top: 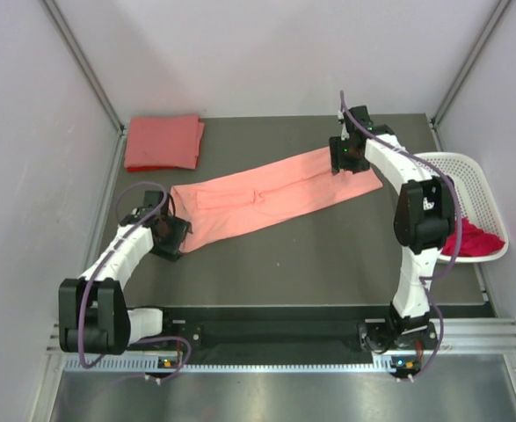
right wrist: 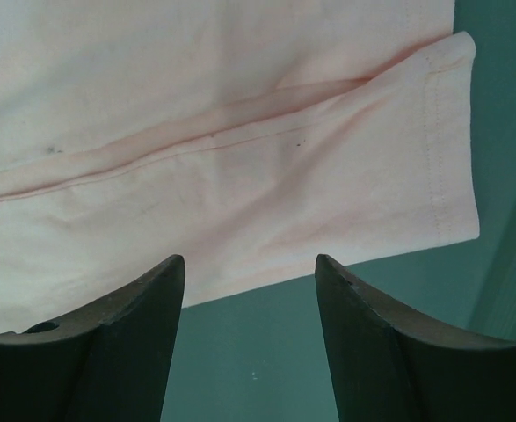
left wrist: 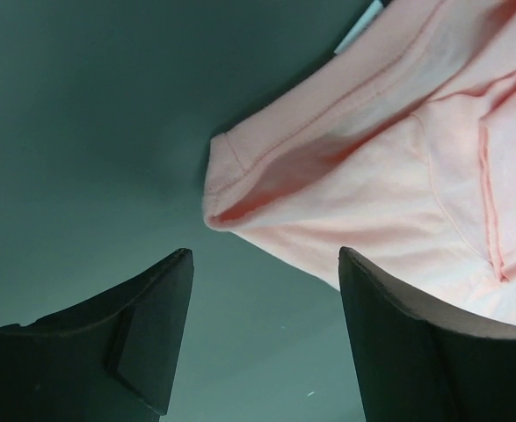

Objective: Fold and stack the t-shirts
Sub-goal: Fold the tshirt

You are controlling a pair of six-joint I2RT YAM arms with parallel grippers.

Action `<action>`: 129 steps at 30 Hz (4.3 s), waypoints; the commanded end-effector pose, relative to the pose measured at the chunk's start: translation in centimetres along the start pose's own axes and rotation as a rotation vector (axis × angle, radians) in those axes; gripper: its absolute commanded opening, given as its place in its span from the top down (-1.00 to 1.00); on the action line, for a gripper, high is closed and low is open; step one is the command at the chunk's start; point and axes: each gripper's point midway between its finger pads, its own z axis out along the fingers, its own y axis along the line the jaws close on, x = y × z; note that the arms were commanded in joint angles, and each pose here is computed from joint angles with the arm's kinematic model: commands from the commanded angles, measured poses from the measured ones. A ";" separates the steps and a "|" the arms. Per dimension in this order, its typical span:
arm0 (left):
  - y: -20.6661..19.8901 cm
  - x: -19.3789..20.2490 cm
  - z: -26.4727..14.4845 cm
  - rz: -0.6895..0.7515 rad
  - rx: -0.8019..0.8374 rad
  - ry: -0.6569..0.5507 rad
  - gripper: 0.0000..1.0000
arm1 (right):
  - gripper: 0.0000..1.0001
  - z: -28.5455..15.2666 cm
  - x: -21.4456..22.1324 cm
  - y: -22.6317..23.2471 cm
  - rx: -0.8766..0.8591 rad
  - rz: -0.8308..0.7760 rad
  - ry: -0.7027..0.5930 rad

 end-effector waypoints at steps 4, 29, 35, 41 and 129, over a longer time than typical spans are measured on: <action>-1.5 -0.5 0.6 0.034 0.026 -0.031 -0.38 | -0.29 0.2 -0.7 2.5 0.028 -0.131 -0.021; -16.4 5.0 1.8 0.883 0.163 0.023 -0.62 | -0.99 4.3 -0.2 6.8 -0.052 -0.350 0.026; -17.1 6.4 4.2 0.879 0.162 0.085 -0.56 | -0.99 6.0 0.7 6.4 -0.044 -0.348 0.061; -15.8 6.1 6.9 0.852 0.055 0.088 -0.54 | -0.99 7.0 3.1 6.1 -0.040 -0.346 0.110; 1.4 0.7 -1.4 0.103 -0.020 -0.009 -0.25 | -0.42 10.3 -9.5 -6.0 -0.134 0.114 -0.195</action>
